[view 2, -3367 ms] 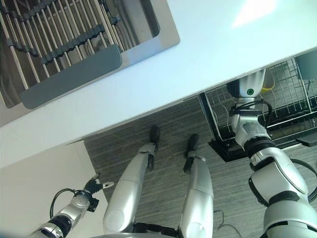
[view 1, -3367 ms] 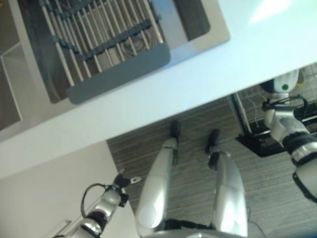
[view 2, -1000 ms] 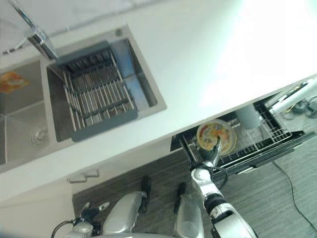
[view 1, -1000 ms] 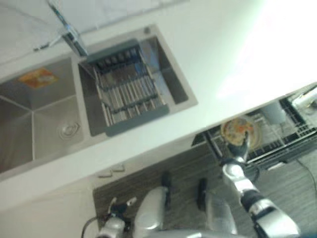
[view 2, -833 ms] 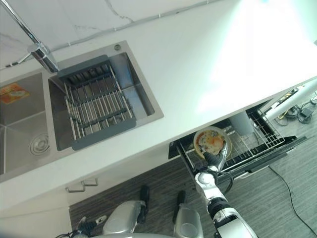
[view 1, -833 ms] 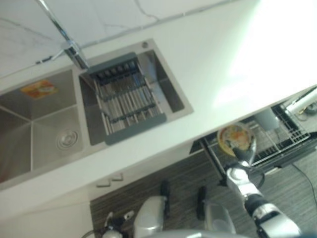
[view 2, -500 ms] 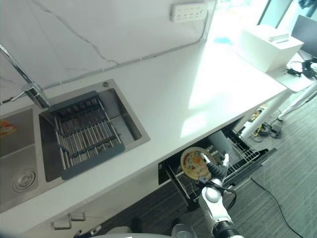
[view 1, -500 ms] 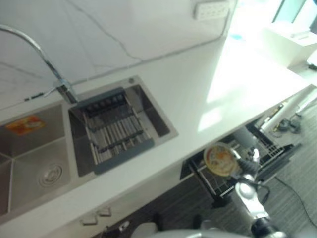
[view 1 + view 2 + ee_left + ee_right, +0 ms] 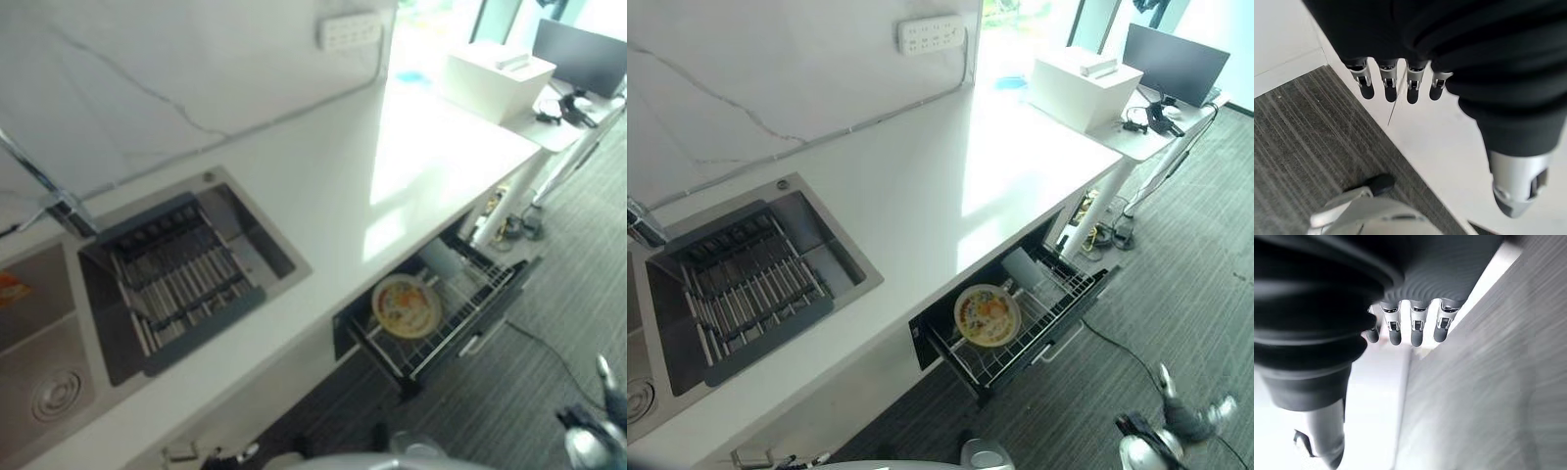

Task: Place the dishes in the dishwasher.

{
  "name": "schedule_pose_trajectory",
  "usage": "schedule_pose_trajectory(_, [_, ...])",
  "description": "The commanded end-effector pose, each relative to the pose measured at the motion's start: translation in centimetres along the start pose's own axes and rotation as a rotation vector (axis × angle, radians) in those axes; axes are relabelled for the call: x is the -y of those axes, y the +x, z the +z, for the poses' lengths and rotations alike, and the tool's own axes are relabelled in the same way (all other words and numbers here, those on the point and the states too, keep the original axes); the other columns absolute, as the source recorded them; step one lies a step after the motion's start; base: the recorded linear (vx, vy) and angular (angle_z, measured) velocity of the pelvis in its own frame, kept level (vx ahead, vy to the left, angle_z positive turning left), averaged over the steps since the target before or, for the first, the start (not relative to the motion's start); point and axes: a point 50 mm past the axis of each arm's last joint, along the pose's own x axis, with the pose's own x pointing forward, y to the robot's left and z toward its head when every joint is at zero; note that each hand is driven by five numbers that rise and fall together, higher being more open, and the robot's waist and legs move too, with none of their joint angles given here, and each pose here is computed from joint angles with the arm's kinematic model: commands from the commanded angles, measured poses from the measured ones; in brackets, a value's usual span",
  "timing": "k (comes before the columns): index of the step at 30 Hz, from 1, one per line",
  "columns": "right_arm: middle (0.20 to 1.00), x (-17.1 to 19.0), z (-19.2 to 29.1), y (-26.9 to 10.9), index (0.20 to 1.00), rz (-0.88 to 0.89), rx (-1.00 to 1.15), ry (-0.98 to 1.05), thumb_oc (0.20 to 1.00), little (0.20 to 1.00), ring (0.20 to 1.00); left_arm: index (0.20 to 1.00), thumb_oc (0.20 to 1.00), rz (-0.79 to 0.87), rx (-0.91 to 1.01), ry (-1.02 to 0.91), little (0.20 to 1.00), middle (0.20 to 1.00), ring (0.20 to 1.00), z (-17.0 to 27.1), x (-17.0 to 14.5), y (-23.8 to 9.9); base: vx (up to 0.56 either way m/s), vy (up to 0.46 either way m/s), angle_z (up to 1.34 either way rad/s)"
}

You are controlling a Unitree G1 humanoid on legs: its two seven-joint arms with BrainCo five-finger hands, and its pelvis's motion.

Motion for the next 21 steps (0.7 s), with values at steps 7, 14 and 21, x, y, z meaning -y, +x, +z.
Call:
schedule_pose_trajectory(7, [1.000,-6.4,-4.5,-2.7,1.000,0.461,-0.456,0.296,1.000,1.000,1.000,1.000,1.000,-0.121,-0.139,-0.094,1.000,1.000,1.000,-0.1,0.9,0.3,0.03,-0.028,0.15])
schedule_pose_trajectory(14, [1.000,-10.0,-4.7,-4.4,1.000,0.843,-0.530,0.140,1.000,1.000,1.000,1.000,1.000,-0.127,-0.157,-0.118,1.000,1.000,1.000,-0.2,0.9,0.3,-0.01,-0.021,0.37])
schedule_pose_trajectory(21, [1.000,-13.7,-2.7,-5.2,1.000,1.029,-0.513,0.200,1.000,1.000,1.000,1.000,1.000,-0.126,-0.123,-0.125,1.000,1.000,1.000,0.2,1.2,0.3,-0.02,0.024,0.27])
